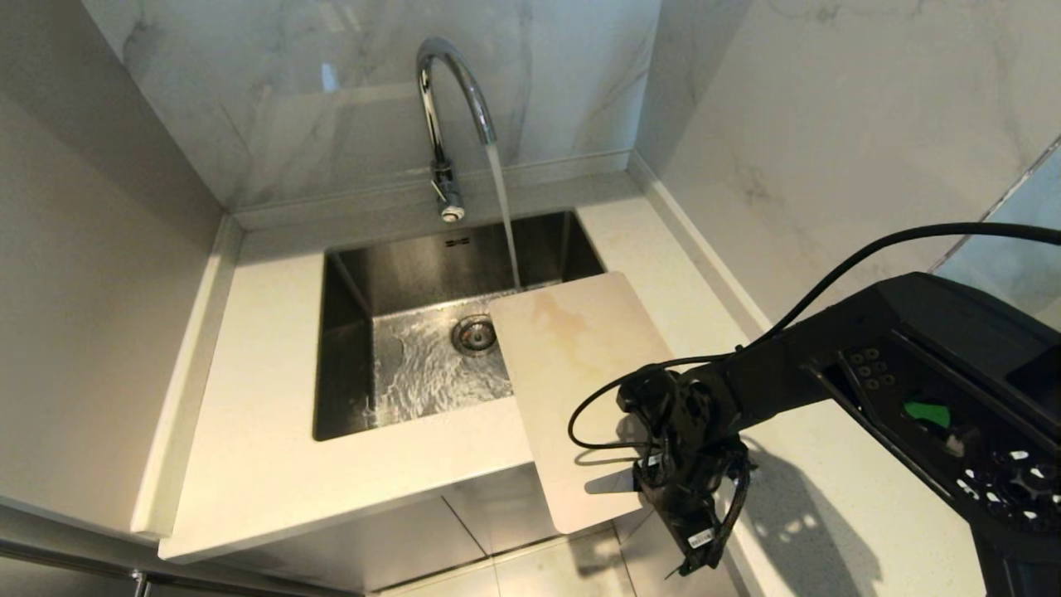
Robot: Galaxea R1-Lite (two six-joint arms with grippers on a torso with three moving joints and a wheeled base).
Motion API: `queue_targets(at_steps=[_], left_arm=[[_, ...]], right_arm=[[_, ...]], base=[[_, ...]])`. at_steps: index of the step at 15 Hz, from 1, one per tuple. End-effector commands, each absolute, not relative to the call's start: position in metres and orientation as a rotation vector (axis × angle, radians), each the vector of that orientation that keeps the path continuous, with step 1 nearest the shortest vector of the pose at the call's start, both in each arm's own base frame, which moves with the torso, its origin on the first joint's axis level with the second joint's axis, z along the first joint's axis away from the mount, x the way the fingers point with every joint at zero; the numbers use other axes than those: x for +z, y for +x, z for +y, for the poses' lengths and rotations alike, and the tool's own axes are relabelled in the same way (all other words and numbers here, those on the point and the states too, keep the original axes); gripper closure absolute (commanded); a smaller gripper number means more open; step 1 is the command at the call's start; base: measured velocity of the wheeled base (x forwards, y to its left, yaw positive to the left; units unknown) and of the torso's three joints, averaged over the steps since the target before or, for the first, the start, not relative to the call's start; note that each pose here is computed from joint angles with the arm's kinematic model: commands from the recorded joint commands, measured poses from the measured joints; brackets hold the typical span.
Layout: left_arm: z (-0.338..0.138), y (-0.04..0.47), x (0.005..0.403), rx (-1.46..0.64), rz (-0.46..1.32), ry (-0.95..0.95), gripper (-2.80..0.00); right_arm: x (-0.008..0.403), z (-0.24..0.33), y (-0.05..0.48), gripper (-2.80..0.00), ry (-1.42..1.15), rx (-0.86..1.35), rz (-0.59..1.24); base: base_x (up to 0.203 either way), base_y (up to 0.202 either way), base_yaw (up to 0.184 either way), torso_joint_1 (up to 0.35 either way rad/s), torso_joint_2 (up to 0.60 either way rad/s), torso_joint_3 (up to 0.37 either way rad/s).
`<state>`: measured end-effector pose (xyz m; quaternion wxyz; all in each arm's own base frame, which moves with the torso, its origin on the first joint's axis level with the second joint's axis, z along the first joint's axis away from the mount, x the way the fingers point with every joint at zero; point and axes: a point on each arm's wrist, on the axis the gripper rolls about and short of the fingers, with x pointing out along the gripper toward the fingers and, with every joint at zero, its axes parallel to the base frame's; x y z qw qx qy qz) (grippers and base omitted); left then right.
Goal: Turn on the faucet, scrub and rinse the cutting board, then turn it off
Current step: Pick up the cutting board
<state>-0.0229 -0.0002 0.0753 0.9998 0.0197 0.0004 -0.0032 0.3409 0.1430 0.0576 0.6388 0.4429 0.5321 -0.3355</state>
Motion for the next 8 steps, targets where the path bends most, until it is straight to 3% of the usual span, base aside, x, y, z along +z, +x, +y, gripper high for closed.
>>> queue_targets(at_steps=[1,8], left_arm=[[-0.0002,-0.0227,0.0749,-0.006,0.003,0.040,0.00],[-0.0002,-0.0227,0.0749,-0.006,0.003,0.040,0.00]], right_arm=[[0.0547,0.1432,0.3417,0.00,0.983,-0.787,1.186],[0.0582,0.1445,0.3449,0.00,0.973,-0.752,1.188]], base=[[0.000,0.000,0.000,0.000,0.00,0.000],[0.000,0.000,0.000,0.000,0.00,0.000]])
